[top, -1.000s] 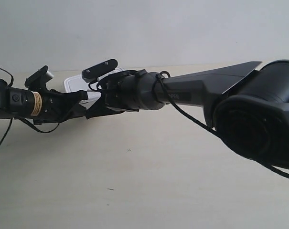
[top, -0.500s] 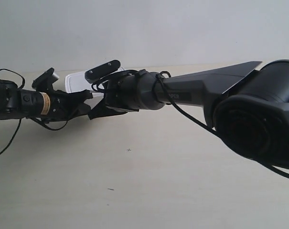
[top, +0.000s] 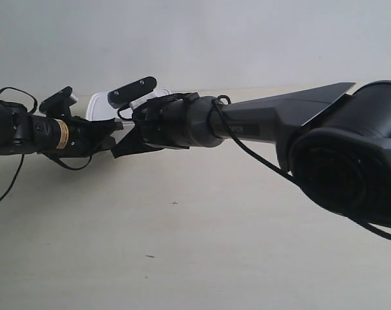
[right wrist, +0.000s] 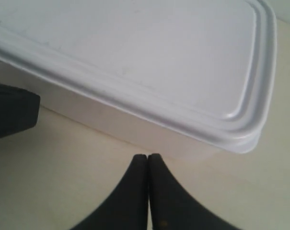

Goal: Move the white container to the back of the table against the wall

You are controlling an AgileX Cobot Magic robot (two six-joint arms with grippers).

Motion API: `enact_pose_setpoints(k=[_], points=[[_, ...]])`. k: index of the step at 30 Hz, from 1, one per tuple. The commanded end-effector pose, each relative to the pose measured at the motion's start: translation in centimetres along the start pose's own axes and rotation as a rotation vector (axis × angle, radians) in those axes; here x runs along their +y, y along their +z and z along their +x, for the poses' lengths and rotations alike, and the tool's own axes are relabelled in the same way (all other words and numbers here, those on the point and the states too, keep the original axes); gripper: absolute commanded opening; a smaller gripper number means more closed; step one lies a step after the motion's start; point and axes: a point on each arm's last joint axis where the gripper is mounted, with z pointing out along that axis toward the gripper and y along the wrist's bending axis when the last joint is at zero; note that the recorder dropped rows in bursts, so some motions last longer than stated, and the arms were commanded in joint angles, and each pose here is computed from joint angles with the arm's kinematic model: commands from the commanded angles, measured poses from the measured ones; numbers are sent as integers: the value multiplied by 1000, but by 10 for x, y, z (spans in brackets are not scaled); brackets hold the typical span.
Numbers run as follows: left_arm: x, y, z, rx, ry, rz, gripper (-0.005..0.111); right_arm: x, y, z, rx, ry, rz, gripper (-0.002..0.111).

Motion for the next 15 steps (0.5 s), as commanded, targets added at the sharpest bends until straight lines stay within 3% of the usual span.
enact_pose_setpoints(k=[1, 15], points=[[-1, 0, -6, -23, 7, -15, 0, -4, 1, -4, -26, 10, -18, 0], [0, 3, -12, -39, 21, -29, 0, 3, 20, -4, -42, 32, -25, 0]])
